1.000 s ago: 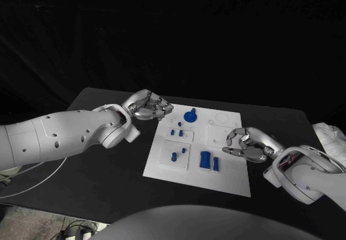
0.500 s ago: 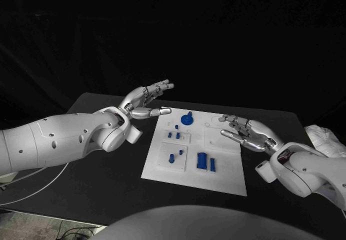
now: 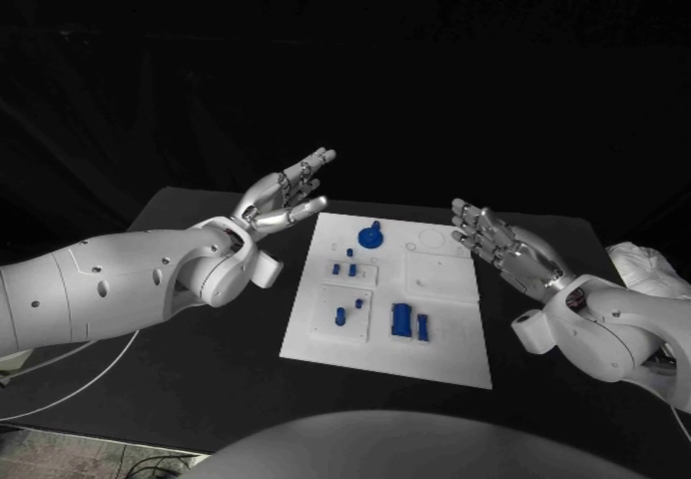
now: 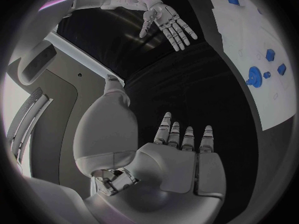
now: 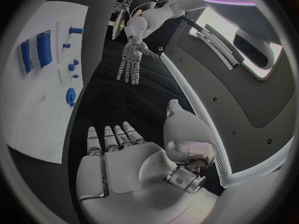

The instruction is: Assemble the parts on the task board

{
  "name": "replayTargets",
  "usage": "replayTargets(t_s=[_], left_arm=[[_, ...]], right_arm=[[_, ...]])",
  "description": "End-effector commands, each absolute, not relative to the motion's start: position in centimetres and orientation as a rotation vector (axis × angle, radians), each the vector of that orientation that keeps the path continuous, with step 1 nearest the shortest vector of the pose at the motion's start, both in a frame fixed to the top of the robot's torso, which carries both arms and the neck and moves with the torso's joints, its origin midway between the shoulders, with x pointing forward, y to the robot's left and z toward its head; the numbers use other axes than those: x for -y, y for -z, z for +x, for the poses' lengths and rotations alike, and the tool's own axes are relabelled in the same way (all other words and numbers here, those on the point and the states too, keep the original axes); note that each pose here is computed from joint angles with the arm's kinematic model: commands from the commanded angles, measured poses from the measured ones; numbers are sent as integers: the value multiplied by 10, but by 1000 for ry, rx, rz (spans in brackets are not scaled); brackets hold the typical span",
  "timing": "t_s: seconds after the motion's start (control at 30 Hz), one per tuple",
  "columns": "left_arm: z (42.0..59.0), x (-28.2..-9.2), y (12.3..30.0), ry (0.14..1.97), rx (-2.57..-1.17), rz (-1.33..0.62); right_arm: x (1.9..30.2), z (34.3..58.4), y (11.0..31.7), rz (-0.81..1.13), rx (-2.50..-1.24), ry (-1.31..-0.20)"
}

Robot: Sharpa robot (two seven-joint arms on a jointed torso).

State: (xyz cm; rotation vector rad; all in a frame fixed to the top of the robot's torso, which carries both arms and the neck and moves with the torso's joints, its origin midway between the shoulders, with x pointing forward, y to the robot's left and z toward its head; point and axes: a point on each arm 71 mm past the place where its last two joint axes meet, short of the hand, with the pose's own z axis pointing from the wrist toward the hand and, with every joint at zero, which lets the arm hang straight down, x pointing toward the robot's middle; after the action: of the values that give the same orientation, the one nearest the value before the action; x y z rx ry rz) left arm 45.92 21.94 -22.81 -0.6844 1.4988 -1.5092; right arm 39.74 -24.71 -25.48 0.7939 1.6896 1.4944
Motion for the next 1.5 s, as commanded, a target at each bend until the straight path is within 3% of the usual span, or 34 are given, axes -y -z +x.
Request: replayTargets(t_s=[0.03, 0.23, 0.5, 0.73, 1.5], left_arm=[[460, -216, 227, 1493, -1471, -721], [462, -209, 225, 1442, -1400, -830], [463, -197, 224, 1300, -1264, -1094], [462, -193, 224, 1233, -1220, -1202], [462, -192, 224, 1229, -1218, -1209]], right_arm=[[244, 403, 253, 814, -1652, -1475], [233, 418, 246, 884, -1552, -1435], [207, 449, 231, 1084, -1326, -1314], [195, 460, 225, 1191, -1232, -1242], [192, 462, 224, 1209, -1218, -1229]])
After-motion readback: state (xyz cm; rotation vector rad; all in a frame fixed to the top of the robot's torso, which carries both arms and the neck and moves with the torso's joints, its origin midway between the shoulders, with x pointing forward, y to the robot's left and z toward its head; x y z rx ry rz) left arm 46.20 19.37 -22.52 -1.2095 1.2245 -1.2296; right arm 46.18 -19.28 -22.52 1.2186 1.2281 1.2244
